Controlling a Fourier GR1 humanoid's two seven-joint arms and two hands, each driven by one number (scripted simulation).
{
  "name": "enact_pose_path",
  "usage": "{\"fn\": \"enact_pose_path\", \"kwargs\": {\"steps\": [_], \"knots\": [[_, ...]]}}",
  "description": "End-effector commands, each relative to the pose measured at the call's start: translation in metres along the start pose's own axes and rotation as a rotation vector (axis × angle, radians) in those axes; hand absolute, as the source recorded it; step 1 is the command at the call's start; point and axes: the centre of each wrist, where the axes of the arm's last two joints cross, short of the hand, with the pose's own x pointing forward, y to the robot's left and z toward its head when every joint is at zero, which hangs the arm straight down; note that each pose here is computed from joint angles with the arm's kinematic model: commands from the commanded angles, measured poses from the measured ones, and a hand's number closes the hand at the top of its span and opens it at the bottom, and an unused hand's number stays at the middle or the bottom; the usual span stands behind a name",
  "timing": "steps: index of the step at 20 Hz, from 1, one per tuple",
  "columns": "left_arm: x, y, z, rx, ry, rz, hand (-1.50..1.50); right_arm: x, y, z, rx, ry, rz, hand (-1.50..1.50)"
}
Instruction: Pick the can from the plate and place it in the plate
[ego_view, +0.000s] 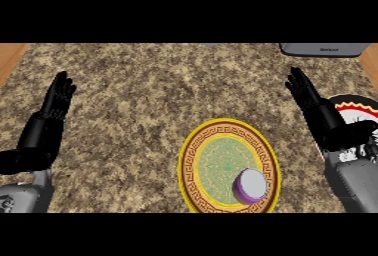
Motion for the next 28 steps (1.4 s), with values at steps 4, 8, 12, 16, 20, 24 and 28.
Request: {"fn": "enact_pose_path", "kwargs": {"steps": [4, 8, 12, 16, 20, 24, 28], "knots": [[-0.044, -0.016, 0.033, 0.041, 0.304, 0.008, 0.00, 0.023, 0.061, -0.016, 0.522, -0.004, -0.230, 1.50], [-0.065, -0.019, 0.053, 0.023, 0.489, 0.028, 0.00, 0.121, 0.021, -0.042, 0.562, -0.336, 0.478, 1.50], [-0.071, -0.033, 0.059, 0.049, 0.566, 0.062, 0.00, 0.019, 0.056, 0.021, 0.544, -0.297, 0.293, 1.50], [-0.060, -0.036, 0.052, 0.046, 0.538, 0.064, 0.00, -0.028, 0.057, 0.043, 0.474, -0.139, -0.296, -1.50], [-0.055, -0.059, 0.037, 0.048, 0.556, 0.042, 0.00, -0.029, 0.016, 0.036, 0.782, -0.206, -0.168, -1.50], [-0.050, -0.048, 0.042, 0.038, 0.567, 0.051, 0.00, 0.011, 0.016, 0.015, 0.879, -0.268, 0.174, -1.50], [-0.054, -0.049, 0.055, 0.034, 0.561, 0.055, 0.00, 0.026, 0.007, 0.008, 0.875, -0.316, 0.415, -1.50]]}}
